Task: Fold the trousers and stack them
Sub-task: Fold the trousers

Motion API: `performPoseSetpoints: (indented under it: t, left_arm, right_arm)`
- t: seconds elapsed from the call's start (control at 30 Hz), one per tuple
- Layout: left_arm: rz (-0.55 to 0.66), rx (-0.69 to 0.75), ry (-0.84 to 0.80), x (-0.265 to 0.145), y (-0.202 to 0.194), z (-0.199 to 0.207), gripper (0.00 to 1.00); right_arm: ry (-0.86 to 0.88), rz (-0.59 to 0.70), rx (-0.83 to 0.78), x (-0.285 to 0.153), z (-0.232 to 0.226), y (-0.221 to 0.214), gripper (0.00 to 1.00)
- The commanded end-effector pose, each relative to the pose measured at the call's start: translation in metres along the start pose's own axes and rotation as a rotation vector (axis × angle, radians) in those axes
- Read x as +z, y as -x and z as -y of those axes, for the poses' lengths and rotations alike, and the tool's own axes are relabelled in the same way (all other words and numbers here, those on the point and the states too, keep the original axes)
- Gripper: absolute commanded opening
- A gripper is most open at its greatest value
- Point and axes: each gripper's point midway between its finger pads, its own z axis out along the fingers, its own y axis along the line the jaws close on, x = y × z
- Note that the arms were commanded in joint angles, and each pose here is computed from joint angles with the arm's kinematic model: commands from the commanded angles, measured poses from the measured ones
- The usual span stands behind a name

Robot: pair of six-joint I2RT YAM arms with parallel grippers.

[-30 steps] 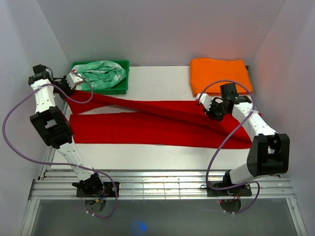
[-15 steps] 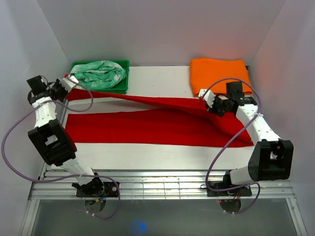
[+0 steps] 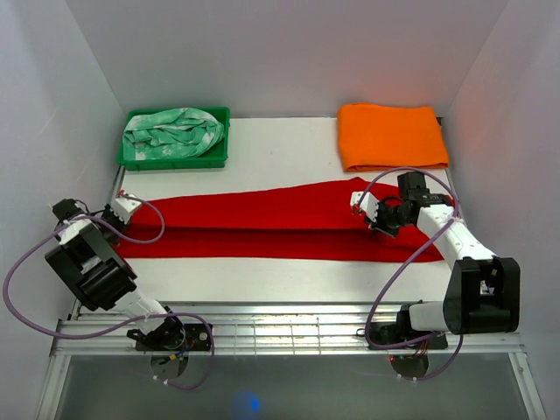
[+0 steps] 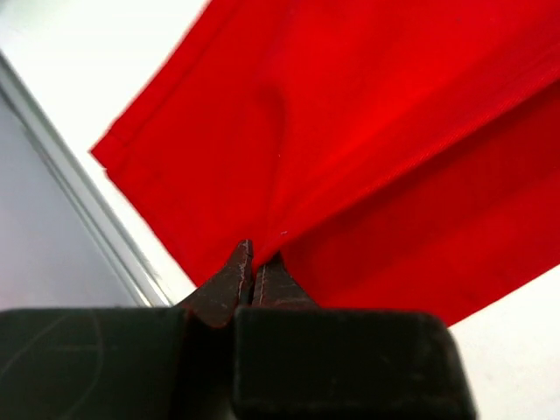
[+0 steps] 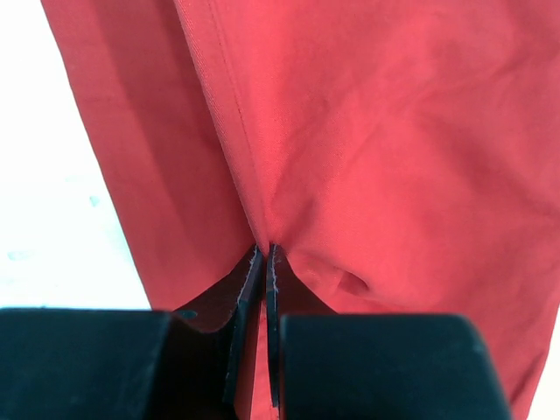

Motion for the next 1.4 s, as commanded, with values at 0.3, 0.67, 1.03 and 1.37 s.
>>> performPoseSetpoints:
  t: [0.3, 0.67, 1.03, 1.37]
  left_arm:
    - [-0.285, 0.006, 0.005, -0.014, -0.063, -0.031, 0.00]
    - [-0.044, 0.156, 0.389, -0.094, 0.087, -0.209, 0.00]
    - [-0.210, 0.126, 0.261, -0.059, -0.033, -0.109, 0.00]
    - [-0.380, -0.019, 0.101, -0.043, -0.129, -0.029, 0.00]
  right_arm:
    - [0.108, -0.167, 0.064, 0.003, -0.021, -0.043, 0.08]
    - [0.058, -0.029, 0.056, -0.030, 0.012, 0.013, 0.08]
    - [0.280, -0.118, 0.082, 0.021, -0.082, -0.027, 0.08]
    - [0.374, -0.233, 0.096, 0.036, -0.105, -0.056, 0.09]
